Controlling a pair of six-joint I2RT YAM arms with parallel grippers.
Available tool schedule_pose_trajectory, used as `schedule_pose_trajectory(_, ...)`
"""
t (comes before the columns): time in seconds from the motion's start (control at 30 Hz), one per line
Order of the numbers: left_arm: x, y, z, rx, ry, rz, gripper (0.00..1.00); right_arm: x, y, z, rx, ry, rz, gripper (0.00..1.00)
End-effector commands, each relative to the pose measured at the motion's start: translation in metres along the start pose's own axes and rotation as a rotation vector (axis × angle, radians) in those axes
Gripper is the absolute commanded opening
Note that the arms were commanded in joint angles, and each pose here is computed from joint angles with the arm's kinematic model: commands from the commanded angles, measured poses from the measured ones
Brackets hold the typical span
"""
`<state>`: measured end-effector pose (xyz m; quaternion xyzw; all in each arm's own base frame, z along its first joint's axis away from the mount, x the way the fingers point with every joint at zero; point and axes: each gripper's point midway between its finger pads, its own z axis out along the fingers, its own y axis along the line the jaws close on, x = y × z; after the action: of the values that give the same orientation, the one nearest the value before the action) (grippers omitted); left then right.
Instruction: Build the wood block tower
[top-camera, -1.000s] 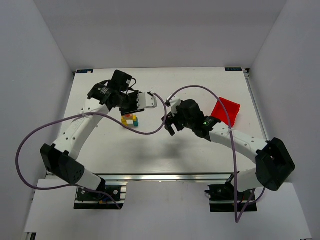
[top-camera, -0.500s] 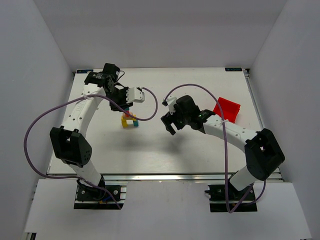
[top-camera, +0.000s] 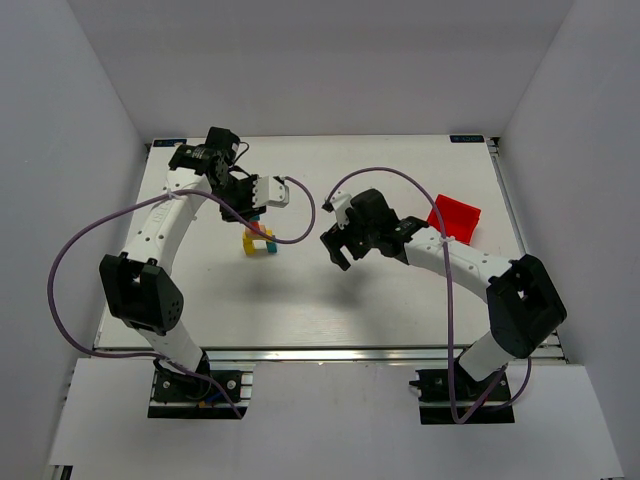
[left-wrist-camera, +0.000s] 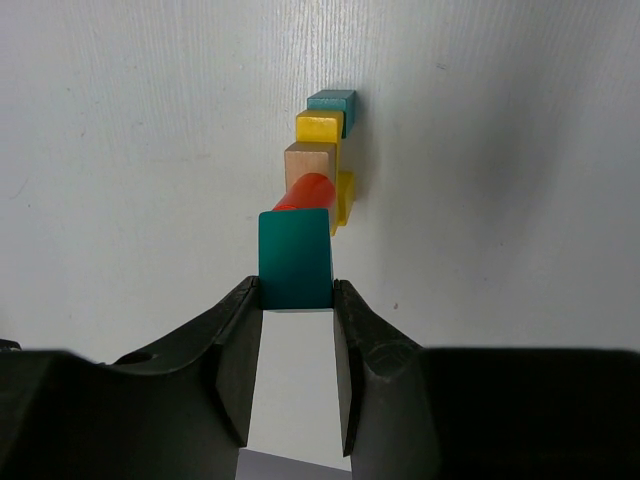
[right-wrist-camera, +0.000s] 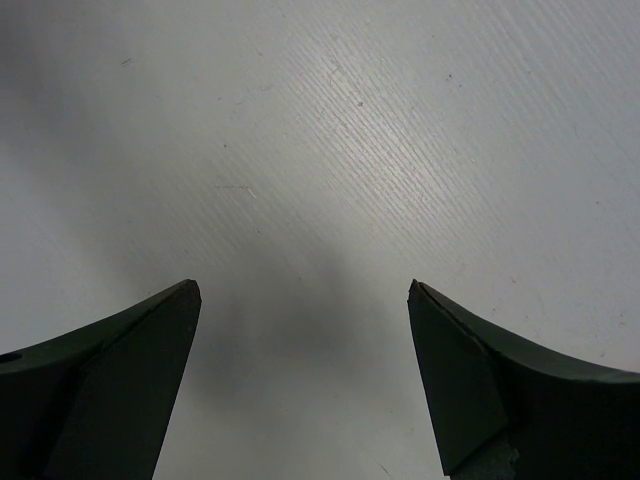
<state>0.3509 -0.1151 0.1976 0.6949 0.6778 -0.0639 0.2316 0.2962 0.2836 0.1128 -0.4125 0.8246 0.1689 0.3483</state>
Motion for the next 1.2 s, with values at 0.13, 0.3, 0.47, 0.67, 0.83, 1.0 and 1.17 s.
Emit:
schedule_pose_trajectory(0.13, -0.008, 0.005, -0.007, -0.036, -0.029, 0.044, 0.01, -0.016, -0.002, -0.012, 0.002, -0.035, -0.016, 0.89)
schedule_pose_trajectory(0.3, -0.003, 0.008, -0.001, -0.030, 0.004, 0.051, 0.04, -0.015, -0.004, -0.013, 0.010, -0.038, -0.018, 0.89)
schedule_pose_trajectory(0.47, -0.003, 0.006, 0.003, -0.011, 0.015, 0.082, 0.05, -0.017, -0.005, -0.016, 0.021, -0.046, -0.028, 0.89)
schedule_pose_trajectory(0.67, -0.006, 0.004, 0.002, -0.002, 0.002, 0.098, 0.07, -0.018, -0.005, -0.017, 0.019, -0.052, -0.030, 0.89)
schedule_pose_trajectory(0.83, -0.005, 0.005, 0.006, -0.001, 0.012, 0.095, 0.07, -0.018, -0.005, -0.020, 0.023, -0.058, -0.033, 0.89)
schedule_pose_trajectory(1.0, -0.004, 0.005, 0.006, 0.000, 0.018, 0.099, 0.09, -0.019, -0.006, -0.020, 0.026, -0.060, -0.033, 0.89)
schedule_pose_trajectory(1.17, -0.003, 0.005, 0.009, 0.004, 0.018, 0.096, 0.11, -0.019, -0.005, -0.019, 0.022, -0.061, -0.035, 0.89)
